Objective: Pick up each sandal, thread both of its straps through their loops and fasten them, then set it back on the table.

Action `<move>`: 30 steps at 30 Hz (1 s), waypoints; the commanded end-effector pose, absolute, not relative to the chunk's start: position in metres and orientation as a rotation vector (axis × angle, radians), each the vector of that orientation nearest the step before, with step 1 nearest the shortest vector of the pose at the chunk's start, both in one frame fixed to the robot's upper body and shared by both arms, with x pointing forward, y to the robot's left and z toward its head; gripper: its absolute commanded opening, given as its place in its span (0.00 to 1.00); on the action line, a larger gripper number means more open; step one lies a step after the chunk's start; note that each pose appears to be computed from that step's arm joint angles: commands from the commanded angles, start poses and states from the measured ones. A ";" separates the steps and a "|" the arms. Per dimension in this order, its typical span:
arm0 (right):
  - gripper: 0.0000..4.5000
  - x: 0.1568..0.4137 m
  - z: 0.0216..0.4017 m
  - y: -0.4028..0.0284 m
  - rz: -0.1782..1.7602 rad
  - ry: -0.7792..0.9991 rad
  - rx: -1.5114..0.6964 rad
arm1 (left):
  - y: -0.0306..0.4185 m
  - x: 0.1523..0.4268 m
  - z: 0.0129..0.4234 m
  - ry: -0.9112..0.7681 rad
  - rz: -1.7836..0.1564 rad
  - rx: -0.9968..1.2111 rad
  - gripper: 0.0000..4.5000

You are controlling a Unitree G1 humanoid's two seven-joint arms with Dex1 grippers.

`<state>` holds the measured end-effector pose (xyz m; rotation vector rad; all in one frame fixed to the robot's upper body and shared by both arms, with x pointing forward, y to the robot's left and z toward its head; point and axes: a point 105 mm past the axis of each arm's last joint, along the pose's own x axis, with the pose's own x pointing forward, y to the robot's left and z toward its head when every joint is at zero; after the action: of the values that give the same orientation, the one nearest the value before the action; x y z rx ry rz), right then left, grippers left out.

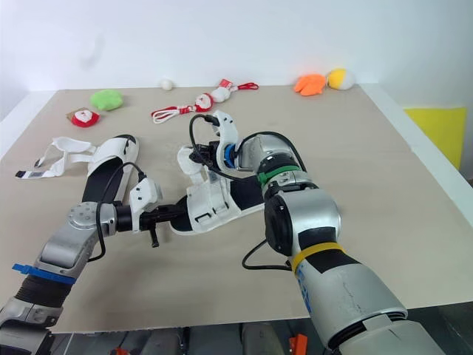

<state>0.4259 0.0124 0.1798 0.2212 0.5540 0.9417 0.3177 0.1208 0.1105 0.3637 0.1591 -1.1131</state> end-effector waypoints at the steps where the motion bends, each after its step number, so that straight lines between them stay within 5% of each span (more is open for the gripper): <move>1: 0.02 0.423 0.198 0.020 1.082 0.422 0.090 | 0.124 0.312 0.085 0.273 -1.115 0.358 0.00; 9: 0.02 0.391 0.218 0.022 1.503 0.028 -0.249 | 0.124 0.313 0.084 0.273 -1.111 0.359 0.00; 17: 0.02 0.369 0.216 0.016 1.601 -0.323 -0.572 | 0.125 0.312 0.084 0.272 -1.113 0.363 0.00; 20: 0.02 0.373 0.200 0.011 1.587 -0.269 -0.701 | 0.126 0.313 0.084 0.273 -1.112 0.365 0.00; 24: 0.02 0.406 0.210 0.009 1.366 -0.070 -0.487 | 0.125 0.314 0.085 0.271 -1.116 0.364 0.00; 25: 0.19 0.411 0.211 0.008 1.327 -0.020 -0.452 | 0.124 0.314 0.085 0.271 -1.118 0.364 0.00; 30: 0.65 0.426 0.213 0.004 1.188 0.099 -0.358 | 0.125 0.313 0.085 0.273 -1.122 0.365 0.00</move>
<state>0.4227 0.0011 0.1939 -0.3868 0.1334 1.2162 0.3184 0.1206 0.1102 0.3612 0.1616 -1.1189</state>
